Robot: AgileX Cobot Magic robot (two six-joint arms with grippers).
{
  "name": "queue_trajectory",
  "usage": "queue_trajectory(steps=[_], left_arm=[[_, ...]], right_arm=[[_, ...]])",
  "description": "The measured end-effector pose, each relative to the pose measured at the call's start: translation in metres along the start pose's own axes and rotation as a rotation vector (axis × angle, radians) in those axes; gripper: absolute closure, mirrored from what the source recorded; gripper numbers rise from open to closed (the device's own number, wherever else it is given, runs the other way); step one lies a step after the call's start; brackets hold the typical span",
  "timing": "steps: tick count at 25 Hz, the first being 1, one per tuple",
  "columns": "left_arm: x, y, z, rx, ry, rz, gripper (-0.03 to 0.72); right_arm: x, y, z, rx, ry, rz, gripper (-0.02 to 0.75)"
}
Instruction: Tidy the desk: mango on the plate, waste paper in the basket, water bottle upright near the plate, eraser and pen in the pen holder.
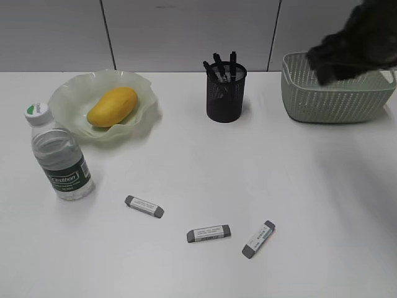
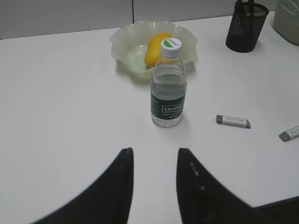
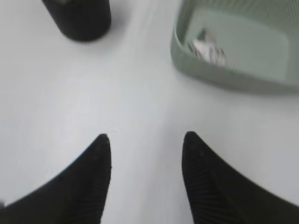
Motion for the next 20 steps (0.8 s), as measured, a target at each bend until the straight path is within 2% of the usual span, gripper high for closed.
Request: queue_trajectory(steps=[4, 7, 8, 11, 16, 20], left_arm=[[0.0, 0.0, 0.0, 0.0, 0.0, 0.0, 0.452], [0.0, 0.0, 0.0, 0.0, 0.0, 0.0, 0.452], [0.0, 0.0, 0.0, 0.0, 0.0, 0.0, 0.452], [0.0, 0.0, 0.0, 0.0, 0.0, 0.0, 0.452], [0.0, 0.0, 0.0, 0.001, -0.003, 0.001, 0.452], [0.0, 0.0, 0.0, 0.001, -0.003, 0.001, 0.452]], right_arm=[[0.063, -0.055, -0.003, -0.019, 0.0, 0.245, 0.367], [0.108, -0.1, -0.002, -0.04, 0.013, 0.328, 0.402], [0.122, -0.115, 0.0, -0.049, 0.021, 0.318, 0.414], [0.157, -0.157, 0.004, -0.077, 0.045, 0.227, 0.431], [0.206, -0.223, 0.007, -0.041, 0.034, -0.073, 0.435], [0.227, -0.258, 0.009, 0.01, 0.007, -0.284, 0.438]])
Point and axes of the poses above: a point on each arm's last joint axis where the gripper is mounted, x pointing back along that axis away from the gripper, z along the wrist's bending axis when the last joint is at zero, y = z × x, the point moved 3 cm from there along -x, pointing out along that axis toward the gripper, and after that the axes turned 8 degrees about x, right-handed, at the moved point
